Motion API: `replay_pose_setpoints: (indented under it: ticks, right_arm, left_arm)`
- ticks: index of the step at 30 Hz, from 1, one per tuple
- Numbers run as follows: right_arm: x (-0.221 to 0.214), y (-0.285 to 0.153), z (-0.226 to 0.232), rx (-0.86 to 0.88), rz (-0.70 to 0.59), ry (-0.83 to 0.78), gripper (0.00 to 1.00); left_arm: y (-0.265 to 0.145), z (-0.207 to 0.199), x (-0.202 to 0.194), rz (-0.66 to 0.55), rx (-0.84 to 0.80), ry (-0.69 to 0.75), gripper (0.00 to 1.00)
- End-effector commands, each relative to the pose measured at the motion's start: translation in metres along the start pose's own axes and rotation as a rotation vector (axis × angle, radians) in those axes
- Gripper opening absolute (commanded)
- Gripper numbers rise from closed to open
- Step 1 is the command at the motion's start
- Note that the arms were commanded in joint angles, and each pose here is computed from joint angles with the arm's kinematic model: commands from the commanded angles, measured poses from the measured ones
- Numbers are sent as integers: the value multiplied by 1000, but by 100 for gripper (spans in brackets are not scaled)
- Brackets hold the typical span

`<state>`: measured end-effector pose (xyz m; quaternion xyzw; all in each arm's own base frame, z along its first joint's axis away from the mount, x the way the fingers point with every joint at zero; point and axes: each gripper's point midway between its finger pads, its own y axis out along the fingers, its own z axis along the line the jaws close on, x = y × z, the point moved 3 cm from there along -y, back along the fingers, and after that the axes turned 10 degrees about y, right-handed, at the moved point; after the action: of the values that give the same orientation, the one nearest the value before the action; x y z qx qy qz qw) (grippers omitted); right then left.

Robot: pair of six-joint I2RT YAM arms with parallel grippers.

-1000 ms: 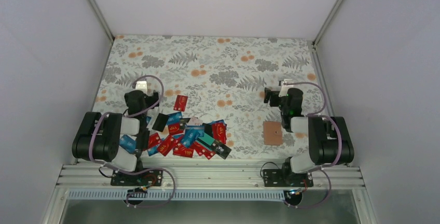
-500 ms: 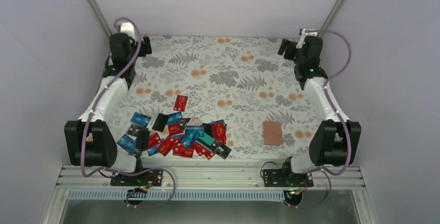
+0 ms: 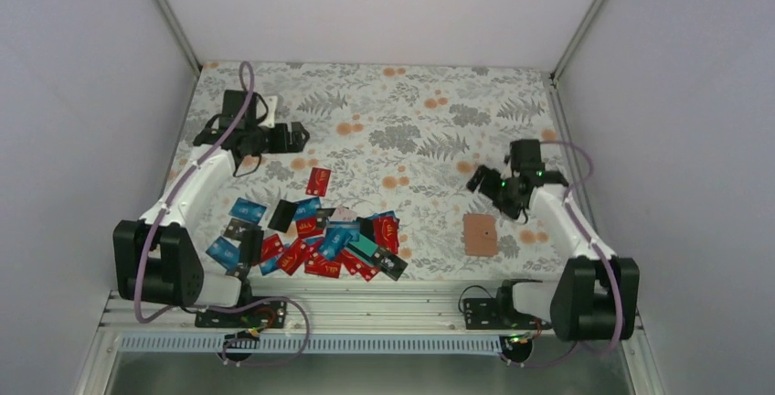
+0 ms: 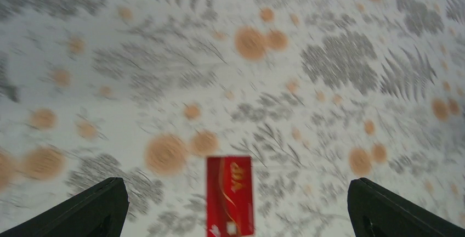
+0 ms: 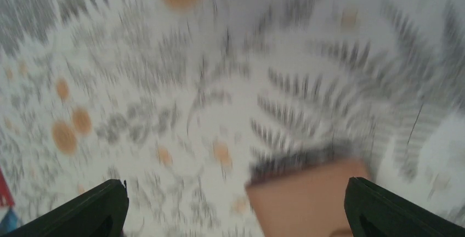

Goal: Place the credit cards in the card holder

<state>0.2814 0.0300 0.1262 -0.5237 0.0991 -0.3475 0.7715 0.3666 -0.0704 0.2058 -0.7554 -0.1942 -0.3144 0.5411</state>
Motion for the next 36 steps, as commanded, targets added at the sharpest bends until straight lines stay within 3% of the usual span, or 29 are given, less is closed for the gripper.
replay_pose_setpoints:
  ticks: [1, 15, 17, 19, 25, 31, 36]
  right_arm:
    - [-58, -4, -12, 21, 122, 134, 100]
    - [-117, 27, -51, -118, 228, 147, 100]
    - [-120, 35, -46, -114, 258, 112, 100]
    - [-124, 43, -40, -112, 287, 73, 100]
    - [-126, 58, -13, -81, 332, -12, 100]
    - [-133, 76, 23, -44, 377, -84, 100]
    - [-135, 88, 66, 20, 406, -139, 100]
  left_arm:
    - [-14, -42, -21, 42, -133, 0, 100]
    - [-12, -115, -34, 67, -319, 88, 92]
    - [-7, -112, -35, 65, -307, 89, 92]
    - [-4, -104, -36, 61, -246, 90, 98]
    - [-16, -64, -28, -19, 37, 29, 100]
    - [-25, -62, -22, -87, -3, 38, 100]
    - [-19, -75, -25, -20, -97, 16, 96]
